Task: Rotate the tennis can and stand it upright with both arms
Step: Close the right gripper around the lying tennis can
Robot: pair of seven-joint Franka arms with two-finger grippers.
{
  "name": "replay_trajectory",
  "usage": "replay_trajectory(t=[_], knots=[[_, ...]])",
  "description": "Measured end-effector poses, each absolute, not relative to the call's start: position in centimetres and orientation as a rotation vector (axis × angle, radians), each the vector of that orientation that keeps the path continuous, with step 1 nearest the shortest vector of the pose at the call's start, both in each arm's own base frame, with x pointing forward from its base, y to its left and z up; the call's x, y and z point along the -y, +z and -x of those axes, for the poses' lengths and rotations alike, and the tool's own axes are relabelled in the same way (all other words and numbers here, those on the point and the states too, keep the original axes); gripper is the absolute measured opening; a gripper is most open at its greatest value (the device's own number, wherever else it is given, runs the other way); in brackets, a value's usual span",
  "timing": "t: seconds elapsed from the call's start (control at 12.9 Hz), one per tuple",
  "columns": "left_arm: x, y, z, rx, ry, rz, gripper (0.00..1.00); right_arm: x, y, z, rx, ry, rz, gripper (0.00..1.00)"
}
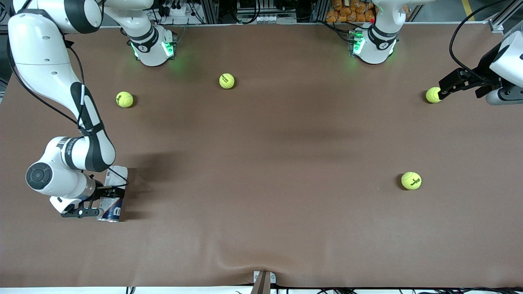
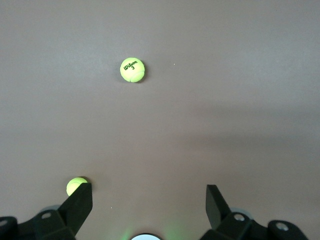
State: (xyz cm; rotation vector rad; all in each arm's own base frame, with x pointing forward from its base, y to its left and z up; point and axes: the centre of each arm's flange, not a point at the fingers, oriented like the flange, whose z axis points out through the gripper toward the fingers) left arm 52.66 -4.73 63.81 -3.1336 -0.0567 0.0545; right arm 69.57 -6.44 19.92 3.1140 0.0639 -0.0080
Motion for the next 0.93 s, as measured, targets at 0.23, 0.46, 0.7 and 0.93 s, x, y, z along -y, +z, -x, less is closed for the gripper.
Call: replay_trajectory(t=[0.23, 0.46, 0.7, 0.93], knots=[[4.7, 63.8, -52.7, 0.057, 0.055, 3.134, 1.0, 6.4, 19.4, -69.5, -0.067, -0.021, -3.115, 1.0], [4.7, 63.8, -52.7, 0.057, 0.055, 3.134, 1.0, 6.7, 19.2, -69.4, -0.094, -0.026, -3.114, 0.78], [4.7, 63.8, -52.7, 0.057, 0.055, 3.134, 1.0, 7.1, 19.4, -69.5, -0.214, -0.026, -3.109, 0.68], [4.7, 63.8, -52.7, 0.057, 0.055, 3.134, 1.0, 6.9, 20.1, -70.0, -0.406, 0.002, -3.088, 0.66]])
